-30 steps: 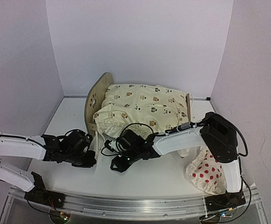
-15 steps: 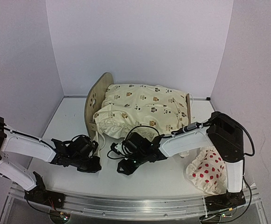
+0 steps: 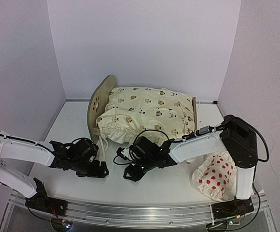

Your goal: Set up the pet bed

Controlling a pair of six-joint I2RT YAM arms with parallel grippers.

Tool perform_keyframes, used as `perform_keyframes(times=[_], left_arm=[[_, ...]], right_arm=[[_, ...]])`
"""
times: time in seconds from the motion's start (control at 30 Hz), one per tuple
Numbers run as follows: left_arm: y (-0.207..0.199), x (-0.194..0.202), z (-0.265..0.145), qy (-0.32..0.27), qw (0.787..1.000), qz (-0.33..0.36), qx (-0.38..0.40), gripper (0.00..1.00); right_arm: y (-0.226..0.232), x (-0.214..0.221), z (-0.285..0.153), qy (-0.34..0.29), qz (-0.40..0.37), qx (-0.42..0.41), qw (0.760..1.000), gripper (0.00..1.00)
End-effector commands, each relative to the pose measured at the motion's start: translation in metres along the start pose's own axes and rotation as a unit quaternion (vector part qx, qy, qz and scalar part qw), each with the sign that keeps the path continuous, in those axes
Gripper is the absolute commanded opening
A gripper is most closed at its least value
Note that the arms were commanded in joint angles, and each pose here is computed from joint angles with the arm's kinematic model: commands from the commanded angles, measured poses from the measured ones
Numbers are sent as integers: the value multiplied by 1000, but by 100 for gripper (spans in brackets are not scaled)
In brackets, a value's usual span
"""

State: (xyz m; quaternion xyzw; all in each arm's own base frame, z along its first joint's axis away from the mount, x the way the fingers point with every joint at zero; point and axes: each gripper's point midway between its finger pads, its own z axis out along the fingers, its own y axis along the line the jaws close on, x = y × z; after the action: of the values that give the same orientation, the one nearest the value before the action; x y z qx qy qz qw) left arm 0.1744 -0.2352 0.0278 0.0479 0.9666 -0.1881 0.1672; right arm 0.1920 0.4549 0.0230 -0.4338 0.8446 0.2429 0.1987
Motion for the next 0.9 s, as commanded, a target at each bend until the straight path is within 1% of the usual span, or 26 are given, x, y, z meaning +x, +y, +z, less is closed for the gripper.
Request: perform_keyframes(times=[0.0,0.1,0.23,0.4,0.47,0.53,0.73,0.87], left_arm=[[14,-21,-28,-42,997,-25,-62,96],[35,-26,-42,-55,989,-50,-129,99],[46,-29,-49,-55,979,-70,-183,93],[50,-21,-37,-33,977,-74,-196,75],[50,-18,-31,-28,979,-67,-189,60],[52,-16,-27,-26,980,-60,-188,53],[63,-17,-16,-23,979,-54,-197,46],[72,-17,-8,-17,976,-49,-210,45]], right_arm=[[9,-22,-16,-35,-21,-6,999,44],[11,-26,-18,-40,-24,-8,999,44],[14,-31,-19,-47,-26,-17,998,44],[18,-31,-17,-48,-23,-29,998,45],[18,-29,-16,-48,-23,-31,998,45],[19,-29,-16,-48,-23,-32,998,45],[21,-28,-17,-46,-24,-39,998,45],[23,-27,-18,-46,-24,-44,998,45]])
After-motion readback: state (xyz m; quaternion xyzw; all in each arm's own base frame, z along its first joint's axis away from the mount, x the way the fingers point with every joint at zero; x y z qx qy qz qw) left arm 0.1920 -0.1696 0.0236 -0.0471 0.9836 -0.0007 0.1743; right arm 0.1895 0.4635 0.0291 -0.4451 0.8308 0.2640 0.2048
